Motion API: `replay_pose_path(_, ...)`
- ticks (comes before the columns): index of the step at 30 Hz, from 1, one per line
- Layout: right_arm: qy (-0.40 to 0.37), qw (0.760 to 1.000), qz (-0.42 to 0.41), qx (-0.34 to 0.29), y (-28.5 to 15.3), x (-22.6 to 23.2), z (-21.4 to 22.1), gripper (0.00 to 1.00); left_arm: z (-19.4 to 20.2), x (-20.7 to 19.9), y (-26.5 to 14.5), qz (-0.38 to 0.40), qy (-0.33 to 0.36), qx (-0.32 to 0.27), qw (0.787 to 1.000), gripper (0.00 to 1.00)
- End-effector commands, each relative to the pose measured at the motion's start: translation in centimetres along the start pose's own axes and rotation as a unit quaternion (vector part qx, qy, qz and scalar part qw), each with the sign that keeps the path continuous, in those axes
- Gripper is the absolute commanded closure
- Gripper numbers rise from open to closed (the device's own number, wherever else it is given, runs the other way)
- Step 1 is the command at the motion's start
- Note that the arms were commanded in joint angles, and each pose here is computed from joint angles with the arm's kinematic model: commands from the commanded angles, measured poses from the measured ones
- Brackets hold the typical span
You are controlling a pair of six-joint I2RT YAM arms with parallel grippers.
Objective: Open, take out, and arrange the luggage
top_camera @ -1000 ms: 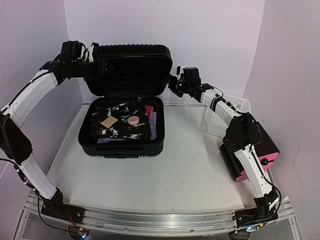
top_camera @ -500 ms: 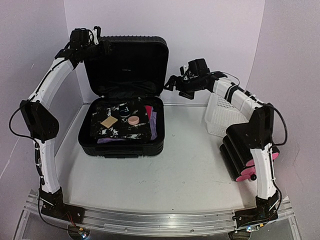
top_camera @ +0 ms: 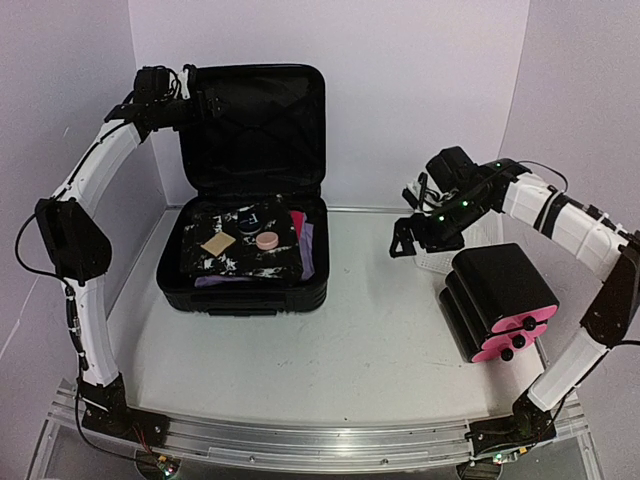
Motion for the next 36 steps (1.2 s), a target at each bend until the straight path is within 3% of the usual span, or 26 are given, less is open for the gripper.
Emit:
replay_pose_path(1, -0.023, 0.998, 0.053, 0.012, -2.9, -0.9, 3.4, 0.02, -2.0, -4.1, -5.6, 0.080, 0.002, -0.017, 0.997, 0.09)
replay_pose_path(8, -0.017, 0.984, 0.172, 0.042, -6.8, -2.4, 6.4, 0.02, 1.4, -5.2, -9.0, 0.141, -0.039, 0.056, 0.988, 0.06)
replay_pose_path(14, -0.014, 0.961, 0.272, 0.057, -9.4, -4.1, 7.9, 0.02, 7.6, -4.4, -11.8, 0.143, -0.088, 0.129, 0.977, 0.03)
replay_pose_path(18, 0.065, 0.947, 0.309, 0.063, -10.7, -7.8, 8.4, 0.02, 12.2, -4.3, -13.0, 0.145, -0.103, 0.175, 0.968, 0.02)
replay_pose_path(25, 0.295, 0.942, 0.161, 0.015, -11.8, -15.8, 8.0, 0.02, 16.9, -4.0, -15.5, 0.152, -0.126, 0.210, 0.958, 0.01)
replay_pose_path(30, 0.389, 0.918, 0.078, -0.015, -11.1, -19.5, 8.0, 0.02, 18.8, -4.8, -16.4, 0.165, -0.134, 0.223, 0.952, 0.01)
replay_pose_path(36, 0.448, 0.893, 0.046, -0.021, -10.3, -22.2, 9.9, 0.02, 20.7, -4.8, -17.2, 0.166, -0.140, 0.237, 0.947, 0.01)
Point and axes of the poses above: each gripper's point midway between its finger pads, its own y axis out along the fingers, its own x axis along the line the jaws close on, z = x × y, the point moved 10 cm from there along -y, back along the fingers, and after that the axes turned 5 degrees about -y, right-handed, at the moved point
